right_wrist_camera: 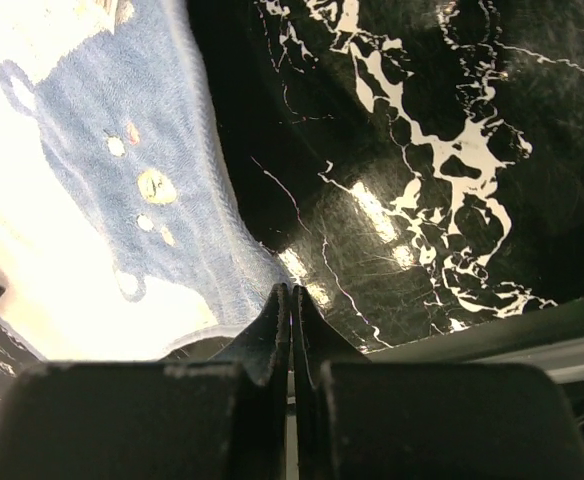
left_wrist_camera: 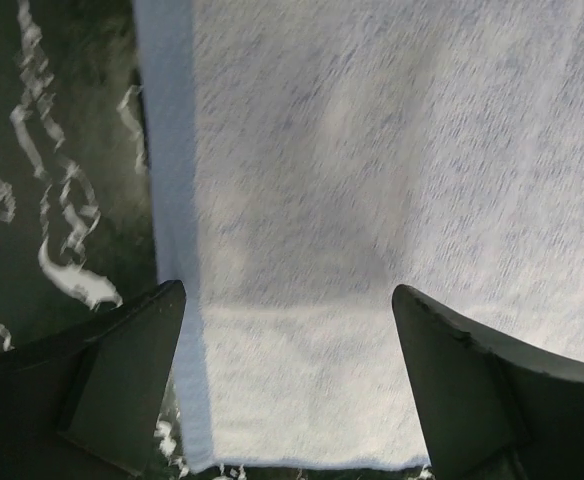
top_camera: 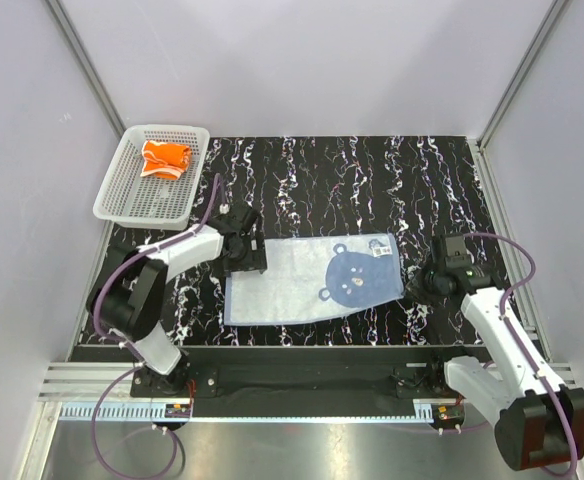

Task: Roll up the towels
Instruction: Flatten the towel

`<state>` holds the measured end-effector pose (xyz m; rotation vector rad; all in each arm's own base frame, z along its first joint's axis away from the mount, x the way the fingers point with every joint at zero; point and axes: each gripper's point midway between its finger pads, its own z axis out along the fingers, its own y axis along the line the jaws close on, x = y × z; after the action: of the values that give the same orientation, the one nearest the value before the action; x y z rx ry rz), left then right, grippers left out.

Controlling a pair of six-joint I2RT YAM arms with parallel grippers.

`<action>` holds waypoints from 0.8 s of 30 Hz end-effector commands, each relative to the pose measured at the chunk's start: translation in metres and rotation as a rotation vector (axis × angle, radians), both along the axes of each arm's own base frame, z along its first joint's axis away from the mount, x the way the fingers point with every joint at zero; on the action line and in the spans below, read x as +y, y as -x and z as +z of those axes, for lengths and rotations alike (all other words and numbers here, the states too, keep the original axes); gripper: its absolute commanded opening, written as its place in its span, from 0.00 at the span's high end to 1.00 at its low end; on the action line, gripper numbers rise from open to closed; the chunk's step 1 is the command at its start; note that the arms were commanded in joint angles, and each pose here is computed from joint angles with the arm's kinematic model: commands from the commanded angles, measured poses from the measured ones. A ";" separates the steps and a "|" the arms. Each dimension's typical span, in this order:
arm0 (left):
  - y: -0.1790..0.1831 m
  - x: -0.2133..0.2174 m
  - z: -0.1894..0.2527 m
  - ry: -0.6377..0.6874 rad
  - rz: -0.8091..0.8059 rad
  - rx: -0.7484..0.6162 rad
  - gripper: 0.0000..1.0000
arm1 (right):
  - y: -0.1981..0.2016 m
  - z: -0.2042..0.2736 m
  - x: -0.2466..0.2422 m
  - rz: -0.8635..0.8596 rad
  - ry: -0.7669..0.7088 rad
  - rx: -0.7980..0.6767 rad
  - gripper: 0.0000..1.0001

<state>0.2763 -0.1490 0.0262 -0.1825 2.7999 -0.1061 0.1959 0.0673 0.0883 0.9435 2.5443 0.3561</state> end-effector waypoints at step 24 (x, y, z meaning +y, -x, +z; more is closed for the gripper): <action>-0.070 0.026 0.087 0.040 0.072 -0.193 0.08 | -0.013 0.013 0.003 -0.003 -0.008 -0.017 1.00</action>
<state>0.3466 -0.1374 0.0537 -0.2750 2.7394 -0.1724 0.1977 0.0671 0.0866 0.9788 2.5682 0.3327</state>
